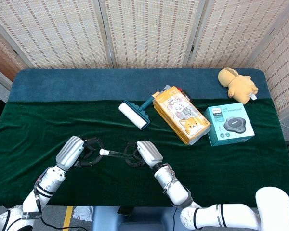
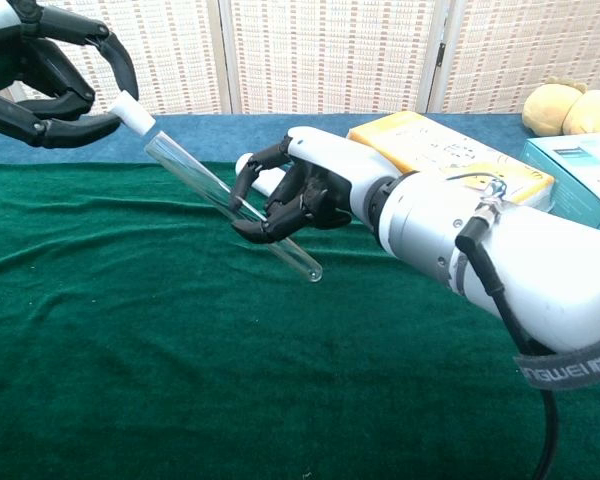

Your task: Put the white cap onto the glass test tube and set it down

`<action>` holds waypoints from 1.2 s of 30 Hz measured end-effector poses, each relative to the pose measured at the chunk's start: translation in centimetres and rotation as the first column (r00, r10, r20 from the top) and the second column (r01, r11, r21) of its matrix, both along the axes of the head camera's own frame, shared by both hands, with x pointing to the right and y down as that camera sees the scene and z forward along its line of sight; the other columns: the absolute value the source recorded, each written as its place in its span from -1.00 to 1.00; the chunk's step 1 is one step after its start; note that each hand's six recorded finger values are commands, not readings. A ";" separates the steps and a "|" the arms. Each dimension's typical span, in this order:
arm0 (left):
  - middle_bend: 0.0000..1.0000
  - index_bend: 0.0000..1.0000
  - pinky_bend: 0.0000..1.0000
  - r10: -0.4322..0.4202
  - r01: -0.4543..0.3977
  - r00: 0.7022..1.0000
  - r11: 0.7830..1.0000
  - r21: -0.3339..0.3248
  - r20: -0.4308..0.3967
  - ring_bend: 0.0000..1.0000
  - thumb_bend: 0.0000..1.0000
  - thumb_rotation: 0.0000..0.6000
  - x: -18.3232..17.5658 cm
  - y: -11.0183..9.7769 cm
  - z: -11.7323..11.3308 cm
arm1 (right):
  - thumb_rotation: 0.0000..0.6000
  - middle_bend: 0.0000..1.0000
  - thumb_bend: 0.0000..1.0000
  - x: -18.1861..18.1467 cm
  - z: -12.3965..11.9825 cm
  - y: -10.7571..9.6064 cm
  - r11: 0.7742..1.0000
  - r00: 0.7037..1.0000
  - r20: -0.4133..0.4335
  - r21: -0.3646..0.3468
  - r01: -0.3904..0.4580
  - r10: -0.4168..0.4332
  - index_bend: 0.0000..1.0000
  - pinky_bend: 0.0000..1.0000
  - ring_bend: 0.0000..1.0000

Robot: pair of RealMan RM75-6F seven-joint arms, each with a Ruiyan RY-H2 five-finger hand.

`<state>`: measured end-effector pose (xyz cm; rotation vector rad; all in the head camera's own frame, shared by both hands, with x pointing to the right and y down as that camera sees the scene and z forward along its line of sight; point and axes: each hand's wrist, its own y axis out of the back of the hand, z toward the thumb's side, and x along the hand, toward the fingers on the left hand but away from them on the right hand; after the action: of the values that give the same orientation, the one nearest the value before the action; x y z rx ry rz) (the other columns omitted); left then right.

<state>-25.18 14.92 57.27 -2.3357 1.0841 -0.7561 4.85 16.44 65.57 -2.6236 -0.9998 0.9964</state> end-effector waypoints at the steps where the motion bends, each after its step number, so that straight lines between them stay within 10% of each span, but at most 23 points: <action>1: 0.98 0.22 0.47 -0.001 0.001 1.000 1.000 0.000 0.002 0.65 0.00 1.00 0.0 0.0 0.1 | 1.00 0.99 0.64 0.0 0.0 0.0 1.000 1.000 0.001 0.002 -0.001 0.001 0.82 1.00 1.00; 36: 0.98 0.22 0.47 -0.013 0.013 1.000 1.000 0.013 -0.013 0.65 0.00 1.00 -0.2 0.2 -0.5 | 1.00 0.99 0.64 -0.6 -0.3 0.0 1.000 1.000 0.010 0.003 -0.010 0.010 0.82 1.00 1.00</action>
<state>-25.33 15.14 56.79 -2.3283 1.1072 -0.7376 4.25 16.39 65.26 -2.6265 -1.0166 0.9833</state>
